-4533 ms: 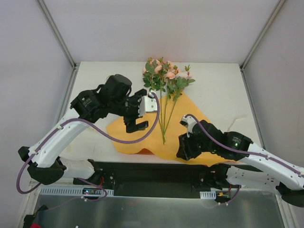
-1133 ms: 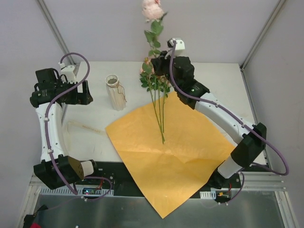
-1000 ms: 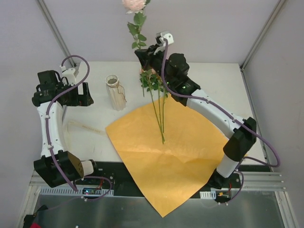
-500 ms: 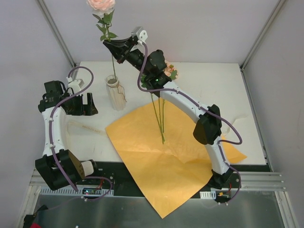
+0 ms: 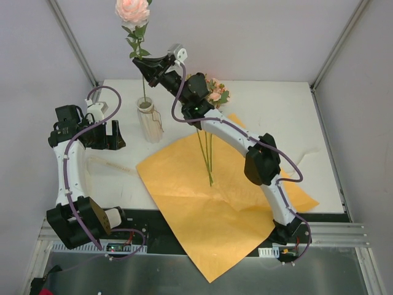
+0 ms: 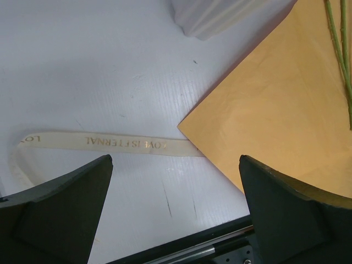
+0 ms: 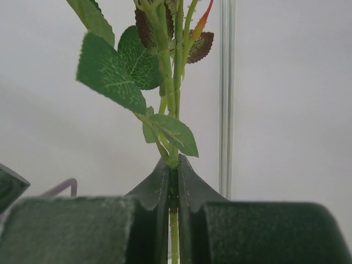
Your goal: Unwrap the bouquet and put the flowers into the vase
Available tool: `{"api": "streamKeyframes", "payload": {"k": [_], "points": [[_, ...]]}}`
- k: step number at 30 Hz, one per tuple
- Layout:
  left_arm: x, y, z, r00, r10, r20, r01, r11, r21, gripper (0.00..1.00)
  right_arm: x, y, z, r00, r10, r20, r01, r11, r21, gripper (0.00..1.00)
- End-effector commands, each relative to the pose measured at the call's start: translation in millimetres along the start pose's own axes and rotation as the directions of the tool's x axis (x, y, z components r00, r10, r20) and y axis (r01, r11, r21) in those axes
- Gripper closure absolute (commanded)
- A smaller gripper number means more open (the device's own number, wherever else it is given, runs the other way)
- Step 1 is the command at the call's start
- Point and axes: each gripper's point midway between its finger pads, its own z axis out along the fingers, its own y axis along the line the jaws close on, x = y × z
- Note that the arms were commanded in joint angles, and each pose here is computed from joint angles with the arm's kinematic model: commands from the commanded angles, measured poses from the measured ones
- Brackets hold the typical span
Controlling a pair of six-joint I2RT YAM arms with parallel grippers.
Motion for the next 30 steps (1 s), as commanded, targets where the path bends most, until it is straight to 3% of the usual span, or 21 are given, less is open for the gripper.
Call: {"api": "streamKeyframes", "payload": {"k": [1,5,8,10,11,13,14,20,24,28,29,30], "points": [[-17,-6,-16,0.996,0.054,0.068,-0.055,0.999,0.005,0.01,-2,6,-3,0.999,0.001,0.051,-0.001,1.0,-0.001,1.0],[-17,-7,-18,0.996,0.059,0.071,-0.059,0.998,-0.001,0.01,18,3,-7,1.0,0.02,-0.004,-0.02,1.0,0.007,1.0],[-19,-8,-20,0.995,0.063,0.079,-0.063,0.998,-0.004,0.01,39,0,-7,0.991,0.061,-0.122,-0.059,0.998,0.023,0.98],[-20,-9,-22,0.994,0.067,0.085,-0.067,0.998,-0.005,0.01,55,2,-13,0.975,0.083,-0.205,-0.08,0.997,0.024,0.88],[-20,-10,-22,0.994,0.068,0.085,-0.068,0.998,-0.004,0.01,63,3,-18,0.967,0.088,-0.241,-0.085,0.996,0.022,0.71],[-20,-9,-22,0.994,0.069,0.085,-0.068,0.998,-0.007,0.01,64,6,-26,0.952,0.086,-0.292,-0.084,0.996,0.021,0.61],[-20,-8,-22,0.994,0.068,0.085,-0.067,0.998,-0.008,0.01,73,8,-34,0.942,0.074,-0.327,-0.074,0.997,0.013,0.5],[-23,-4,-20,0.996,0.042,0.084,-0.042,0.999,-0.002,0.01,62,11,-65,0.894,0.053,-0.446,-0.042,0.998,0.036,0.28],[-27,-7,-22,0.995,0.04,0.094,-0.042,0.999,0.009,0.01,39,12,-95,0.868,0.029,-0.496,-0.002,0.999,0.055,0.22],[-30,-6,-26,0.992,0.058,0.108,-0.057,0.998,-0.007,0.01,46,-8,-150,0.788,0.069,-0.611,0.04,0.986,0.162,0.17],[-30,-6,-26,0.993,0.057,0.108,-0.056,0.998,-0.008,0.01,43,-21,-160,0.778,0.099,-0.621,0.057,0.972,0.226,0.1],[-30,-5,-27,0.992,0.06,0.109,-0.059,0.998,-0.011,0.01,48,-26,-178,0.728,0.154,-0.668,0.053,0.959,0.279,0.07]]}}
